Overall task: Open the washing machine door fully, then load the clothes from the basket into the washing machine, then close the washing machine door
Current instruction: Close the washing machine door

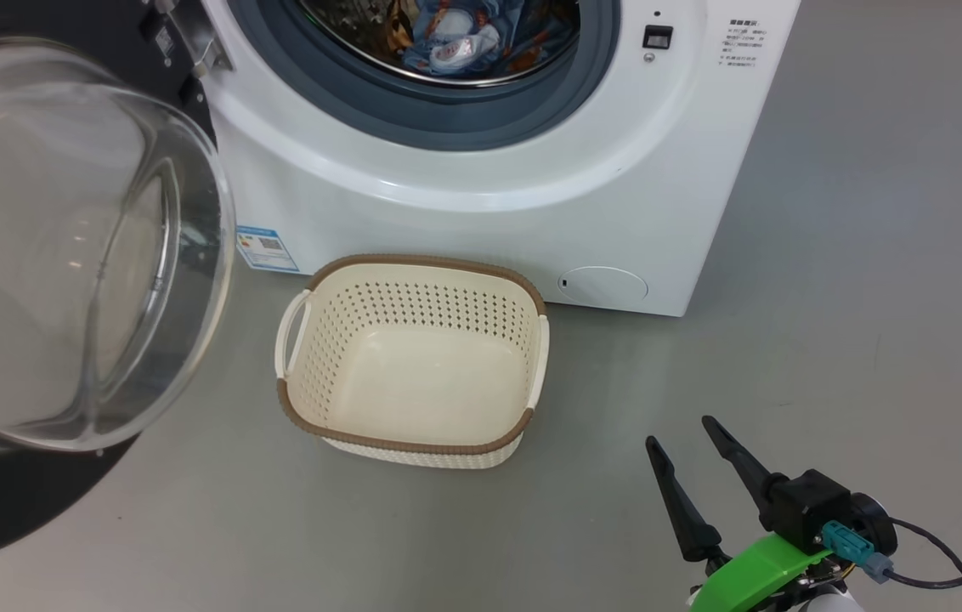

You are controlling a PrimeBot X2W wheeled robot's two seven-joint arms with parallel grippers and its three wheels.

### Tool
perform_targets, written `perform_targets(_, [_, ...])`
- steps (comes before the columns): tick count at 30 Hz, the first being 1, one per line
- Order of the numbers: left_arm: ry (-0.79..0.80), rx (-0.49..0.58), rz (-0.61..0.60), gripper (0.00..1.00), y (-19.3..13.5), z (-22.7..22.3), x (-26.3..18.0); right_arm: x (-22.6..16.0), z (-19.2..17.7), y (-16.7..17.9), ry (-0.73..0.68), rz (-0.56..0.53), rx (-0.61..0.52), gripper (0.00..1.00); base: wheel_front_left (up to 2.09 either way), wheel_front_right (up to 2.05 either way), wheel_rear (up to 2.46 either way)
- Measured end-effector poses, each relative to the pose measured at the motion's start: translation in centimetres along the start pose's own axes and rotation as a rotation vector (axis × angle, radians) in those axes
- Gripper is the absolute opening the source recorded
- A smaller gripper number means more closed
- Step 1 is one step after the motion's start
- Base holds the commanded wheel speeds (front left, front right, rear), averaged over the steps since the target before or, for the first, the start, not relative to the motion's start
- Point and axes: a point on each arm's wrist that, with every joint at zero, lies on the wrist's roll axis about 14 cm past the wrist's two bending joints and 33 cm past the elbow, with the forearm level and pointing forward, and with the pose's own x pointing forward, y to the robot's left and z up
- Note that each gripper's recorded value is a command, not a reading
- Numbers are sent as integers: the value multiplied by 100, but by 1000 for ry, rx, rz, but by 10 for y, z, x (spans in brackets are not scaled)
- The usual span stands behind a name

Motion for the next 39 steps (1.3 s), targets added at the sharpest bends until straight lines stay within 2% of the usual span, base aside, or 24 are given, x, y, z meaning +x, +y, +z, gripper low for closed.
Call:
perform_targets(9, [236, -76, -65, 0, -2, -47, -14, 0, 3, 4, -5, 8, 6, 100, 0, 0, 0])
perform_targets(24, [543, -108, -143, 0, -19, -111, -52, -2, 13, 10, -31, 15, 29, 100, 0, 0, 0])
perform_targets(39, [847, -143, -237, 0, -41, -212, -83, -17, 19, -12, -50, -57, 36, 100, 0, 0, 0])
